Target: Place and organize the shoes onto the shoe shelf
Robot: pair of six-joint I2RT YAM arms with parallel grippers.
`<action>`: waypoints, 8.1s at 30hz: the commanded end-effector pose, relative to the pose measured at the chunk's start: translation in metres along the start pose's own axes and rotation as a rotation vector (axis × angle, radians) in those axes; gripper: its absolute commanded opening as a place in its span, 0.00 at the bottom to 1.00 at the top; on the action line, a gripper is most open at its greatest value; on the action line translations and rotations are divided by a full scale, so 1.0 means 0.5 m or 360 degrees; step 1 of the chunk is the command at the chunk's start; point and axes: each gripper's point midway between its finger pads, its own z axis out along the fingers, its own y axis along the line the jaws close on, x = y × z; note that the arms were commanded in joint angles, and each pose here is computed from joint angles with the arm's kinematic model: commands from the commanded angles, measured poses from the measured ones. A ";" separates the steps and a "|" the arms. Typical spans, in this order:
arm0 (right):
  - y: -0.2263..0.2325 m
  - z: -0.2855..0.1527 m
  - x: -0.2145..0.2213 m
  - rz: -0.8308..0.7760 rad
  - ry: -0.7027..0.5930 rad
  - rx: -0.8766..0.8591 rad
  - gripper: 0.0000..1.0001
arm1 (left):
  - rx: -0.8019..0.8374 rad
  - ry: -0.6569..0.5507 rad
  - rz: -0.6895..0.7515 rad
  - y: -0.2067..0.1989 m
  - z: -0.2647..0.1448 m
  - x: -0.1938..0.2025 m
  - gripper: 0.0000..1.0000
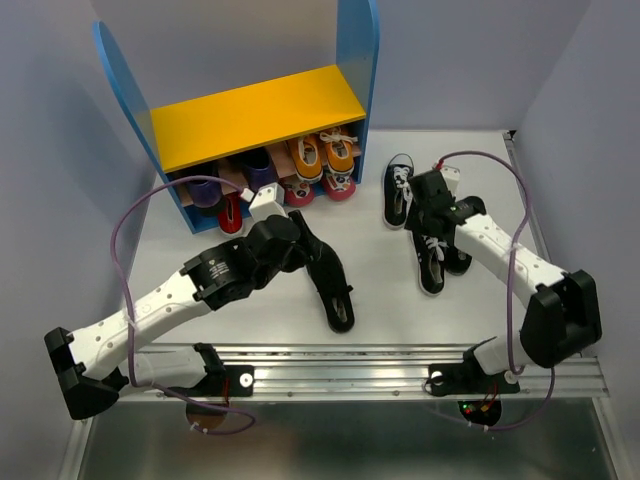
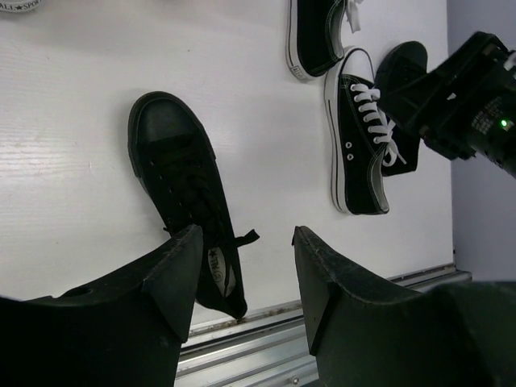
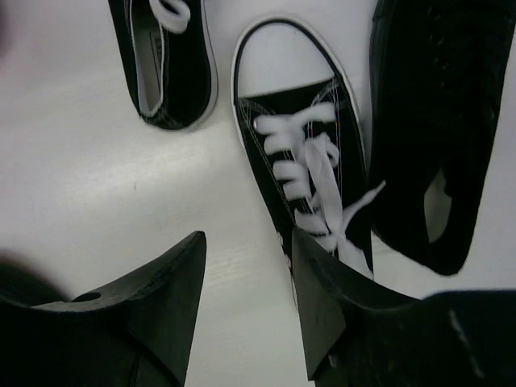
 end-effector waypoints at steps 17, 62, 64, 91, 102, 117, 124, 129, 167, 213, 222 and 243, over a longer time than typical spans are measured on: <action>0.083 0.221 -0.114 0.0103 0.0072 -0.0082 0.59 | -0.0032 -0.0084 -0.0105 0.047 -0.034 -0.016 0.59; 0.210 -0.019 0.115 -0.0132 0.0104 -0.0525 0.52 | -0.0250 0.0210 -0.0197 0.018 0.108 0.094 0.63; 0.198 -0.028 0.095 -0.0140 0.0058 -0.0485 0.65 | -0.0242 0.0233 -0.0193 0.009 0.112 0.098 0.62; -0.085 -0.146 -0.044 0.0125 -0.0214 -0.0145 0.98 | -0.0457 0.0457 -0.0100 -0.048 0.264 0.250 0.55; -0.085 -0.148 -0.038 0.0132 -0.0203 -0.0159 1.00 | -0.0425 0.0474 -0.0115 -0.060 0.284 0.268 0.54; -0.083 -0.141 -0.012 0.0123 -0.0151 -0.0185 1.00 | -0.0601 0.0536 -0.0106 -0.002 0.325 0.334 0.47; -0.080 -0.139 -0.006 0.0135 -0.0133 -0.0197 1.00 | -0.0645 0.0496 -0.0070 0.008 0.294 0.324 0.47; -0.075 -0.138 -0.008 0.0137 -0.0132 -0.0211 1.00 | -0.0643 0.0395 -0.0063 -0.005 0.266 0.284 0.71; -0.069 -0.138 0.003 0.0109 -0.0110 -0.0250 1.00 | -0.0770 0.0300 -0.0106 0.011 0.344 0.283 0.68; -0.085 -0.192 -0.070 0.0201 -0.0287 -0.0232 1.00 | -0.0217 -0.0037 0.0288 -0.139 -0.014 -0.086 0.00; -0.082 -0.202 -0.086 0.0208 -0.0309 -0.0243 1.00 | -0.0102 -0.0337 0.0181 -0.199 -0.069 -0.286 0.00; -0.077 -0.231 -0.109 0.0248 -0.0333 -0.0288 1.00 | -0.0199 -0.0763 -0.0179 -0.109 0.109 -0.613 0.00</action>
